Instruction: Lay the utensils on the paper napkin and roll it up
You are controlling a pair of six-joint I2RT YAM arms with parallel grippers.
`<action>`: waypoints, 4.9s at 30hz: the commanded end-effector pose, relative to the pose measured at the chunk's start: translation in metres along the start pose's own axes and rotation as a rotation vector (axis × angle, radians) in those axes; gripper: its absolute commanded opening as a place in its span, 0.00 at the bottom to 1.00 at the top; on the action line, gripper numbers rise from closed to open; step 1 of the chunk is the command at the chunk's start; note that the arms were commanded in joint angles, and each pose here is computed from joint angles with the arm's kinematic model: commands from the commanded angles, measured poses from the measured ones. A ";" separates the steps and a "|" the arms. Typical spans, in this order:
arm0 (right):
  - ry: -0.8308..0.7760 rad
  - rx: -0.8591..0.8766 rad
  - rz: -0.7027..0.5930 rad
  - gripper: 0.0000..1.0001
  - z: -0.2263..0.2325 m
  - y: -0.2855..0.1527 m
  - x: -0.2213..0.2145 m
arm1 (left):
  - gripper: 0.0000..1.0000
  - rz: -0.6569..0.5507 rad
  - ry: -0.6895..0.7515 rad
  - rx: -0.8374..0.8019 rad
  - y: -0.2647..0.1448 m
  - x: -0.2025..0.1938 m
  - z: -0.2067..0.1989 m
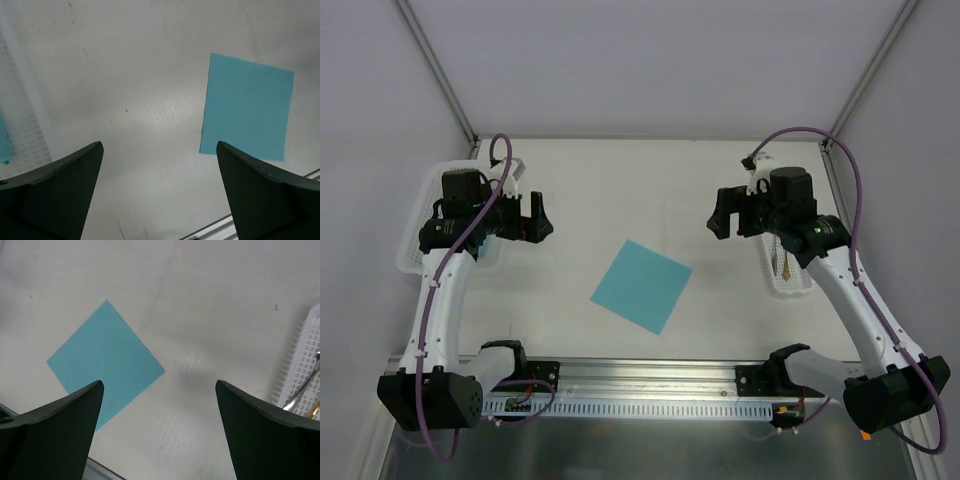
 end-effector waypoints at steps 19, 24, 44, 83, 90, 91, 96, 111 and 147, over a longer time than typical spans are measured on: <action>-0.607 0.093 0.507 0.99 0.103 0.128 -0.092 | 0.99 -0.067 0.025 -0.007 -0.025 0.014 -0.011; -0.636 0.099 0.535 0.96 0.122 0.155 -0.116 | 0.99 -0.061 -0.019 -0.017 -0.021 0.019 -0.009; -0.493 -0.156 0.558 0.75 0.106 0.206 -0.177 | 0.99 0.009 -0.202 0.031 -0.004 0.016 0.021; -0.478 -0.201 0.583 0.76 0.067 0.218 -0.143 | 0.99 -0.050 -0.109 0.072 -0.022 0.023 0.018; -0.485 -0.214 0.586 0.77 0.060 0.212 -0.148 | 0.99 -0.060 -0.113 0.056 -0.022 0.025 0.017; -0.484 -0.210 0.587 0.78 0.061 0.212 -0.148 | 0.99 -0.059 -0.112 0.053 -0.022 0.025 0.017; -0.465 -0.186 0.554 0.81 0.071 0.209 -0.134 | 0.99 -0.066 -0.090 0.047 -0.023 0.028 0.017; -0.295 -0.069 0.149 0.99 0.098 0.090 0.000 | 0.99 -0.065 -0.069 0.008 -0.016 0.037 0.024; 0.418 -0.657 0.358 0.33 -0.213 0.122 -0.018 | 0.99 0.014 -0.134 -0.013 0.009 0.031 0.036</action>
Point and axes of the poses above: each gripper's point midway between its finger pads, its own y axis out along the fingers, its own z axis along the line the jaws close on, x = y × z, the point moved 9 cm from there along -y, back along the fingers, and after that the axes turned 12 degrees about y, right-handed, at the moved point
